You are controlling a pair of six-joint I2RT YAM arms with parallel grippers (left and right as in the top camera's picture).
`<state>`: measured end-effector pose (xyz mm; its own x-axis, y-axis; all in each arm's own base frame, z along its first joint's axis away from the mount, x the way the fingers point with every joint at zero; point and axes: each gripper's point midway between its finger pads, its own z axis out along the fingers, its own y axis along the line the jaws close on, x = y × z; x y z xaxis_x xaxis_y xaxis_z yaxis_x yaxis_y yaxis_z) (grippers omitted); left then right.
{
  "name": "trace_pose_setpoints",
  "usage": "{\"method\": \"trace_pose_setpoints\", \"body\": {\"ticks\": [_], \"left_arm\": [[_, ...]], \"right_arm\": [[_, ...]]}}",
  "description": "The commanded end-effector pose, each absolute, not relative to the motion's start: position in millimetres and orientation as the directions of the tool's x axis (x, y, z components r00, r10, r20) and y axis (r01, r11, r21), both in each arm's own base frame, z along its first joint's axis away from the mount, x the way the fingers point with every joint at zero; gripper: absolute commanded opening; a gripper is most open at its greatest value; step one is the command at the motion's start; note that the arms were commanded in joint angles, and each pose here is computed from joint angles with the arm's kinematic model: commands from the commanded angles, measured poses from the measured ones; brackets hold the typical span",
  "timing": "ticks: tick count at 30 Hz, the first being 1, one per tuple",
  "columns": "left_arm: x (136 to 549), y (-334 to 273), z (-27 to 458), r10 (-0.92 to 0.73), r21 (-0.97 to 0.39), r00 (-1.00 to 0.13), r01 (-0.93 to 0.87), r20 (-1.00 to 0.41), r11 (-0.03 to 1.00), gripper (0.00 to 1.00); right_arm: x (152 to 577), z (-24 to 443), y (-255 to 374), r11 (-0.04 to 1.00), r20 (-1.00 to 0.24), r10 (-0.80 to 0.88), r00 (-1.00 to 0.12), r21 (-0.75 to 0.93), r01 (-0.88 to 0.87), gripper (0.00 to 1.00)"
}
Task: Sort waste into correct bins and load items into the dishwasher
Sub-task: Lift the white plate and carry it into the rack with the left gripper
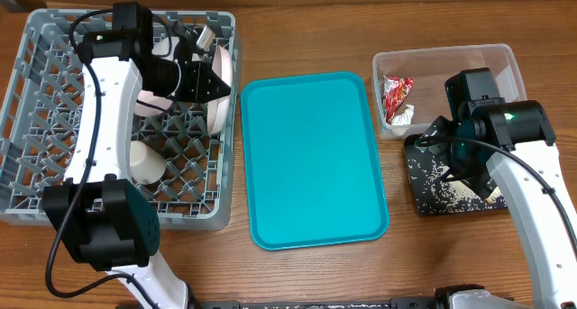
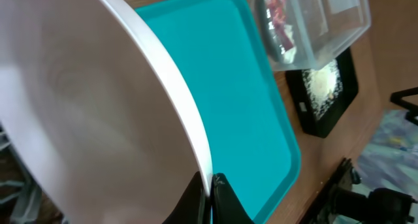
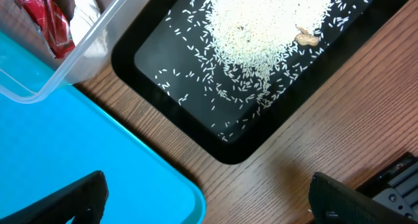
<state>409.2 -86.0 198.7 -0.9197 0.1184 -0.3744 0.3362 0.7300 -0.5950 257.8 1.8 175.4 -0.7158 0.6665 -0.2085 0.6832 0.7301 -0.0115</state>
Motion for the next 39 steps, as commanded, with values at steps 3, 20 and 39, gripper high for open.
{"method": "trace_pose_setpoints", "body": {"ticks": [3, 20, 39], "left_arm": [[409, -66, 182, 0.15, -0.503, -0.927, 0.317, -0.345, 0.804, 0.14], [415, -28, 189, 0.074, -0.304, -0.936, 0.186, -0.343, 0.934, 0.56], [371, 38, 221, -0.329, -0.044, -0.895, -0.332, -0.302, 0.942, 0.57]], "right_arm": [[261, 181, -1, 0.727, -0.235, 0.667, -0.707, -0.002, 0.687, 1.0], [268, 183, 0, 0.74, -0.254, 0.653, -0.713, 0.017, 0.672, 1.0], [379, 235, 13, 0.939, -0.641, 0.327, -0.695, 0.138, 0.314, 1.0]]}}
